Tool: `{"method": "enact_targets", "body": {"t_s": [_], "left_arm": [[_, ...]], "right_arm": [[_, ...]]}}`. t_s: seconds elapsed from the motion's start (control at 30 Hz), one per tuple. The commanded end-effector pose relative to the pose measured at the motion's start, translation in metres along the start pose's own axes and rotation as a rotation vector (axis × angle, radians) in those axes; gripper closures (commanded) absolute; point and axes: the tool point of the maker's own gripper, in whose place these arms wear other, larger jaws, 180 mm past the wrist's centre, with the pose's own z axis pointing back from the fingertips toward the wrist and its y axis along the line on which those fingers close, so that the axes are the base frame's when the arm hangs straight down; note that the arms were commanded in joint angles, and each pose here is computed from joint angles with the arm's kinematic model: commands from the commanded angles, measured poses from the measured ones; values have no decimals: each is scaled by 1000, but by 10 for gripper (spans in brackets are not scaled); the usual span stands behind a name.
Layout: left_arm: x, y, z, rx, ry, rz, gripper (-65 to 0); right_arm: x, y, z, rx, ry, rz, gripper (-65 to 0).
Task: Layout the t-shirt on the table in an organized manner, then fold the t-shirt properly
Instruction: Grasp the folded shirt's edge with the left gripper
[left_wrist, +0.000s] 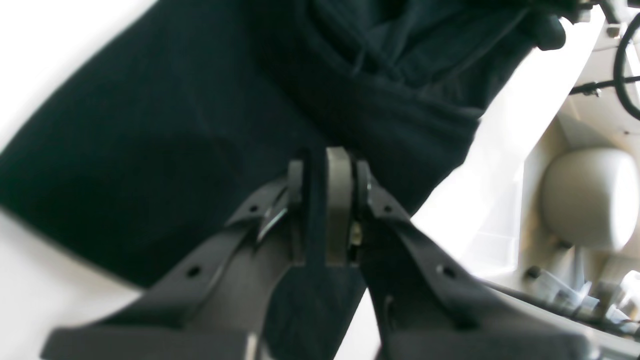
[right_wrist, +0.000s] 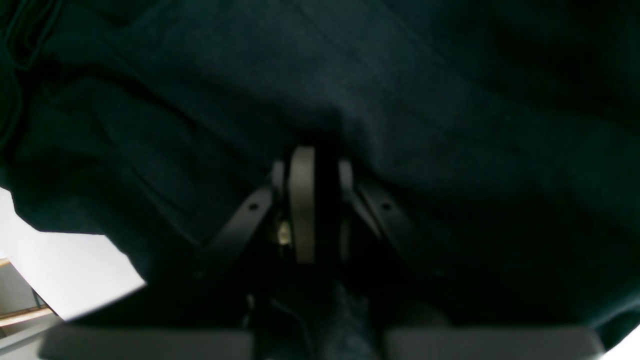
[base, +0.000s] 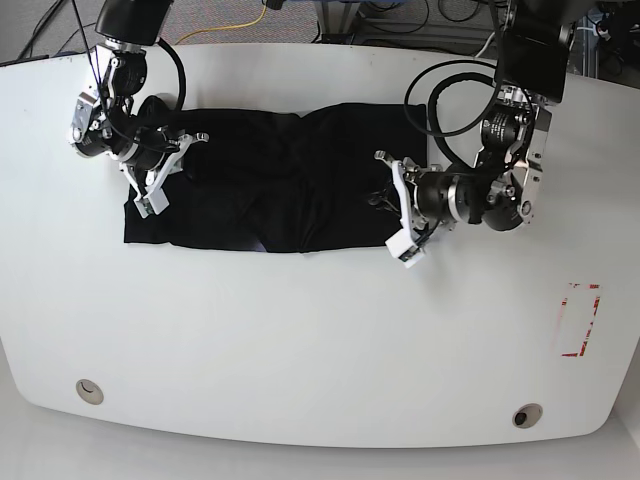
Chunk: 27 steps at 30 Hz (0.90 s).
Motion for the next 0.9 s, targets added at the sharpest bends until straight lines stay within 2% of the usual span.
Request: {"method": "enact_targets", "body": {"t_s": [0.0,0.27,0.57,0.7,0.87], "left_arm": [[10,9,11,27,-43,-2,-42],[-21,26,6,106,40,15,-42],[-56,53,0,157,168,-35,-42],[-74,73,7,220,252,-96,-42],[-78,85,13,266,304,-169,-42]], "right_arm": [[7,-4,4,-12,-9,18,-62],[7,-4,4,-12,-9,18,-62],[5,-4,4,-12,-6,17,-62],[6,-4,4,-12,-8,17,-62],[7,-4,4,-12,-11,18,-62]]}}
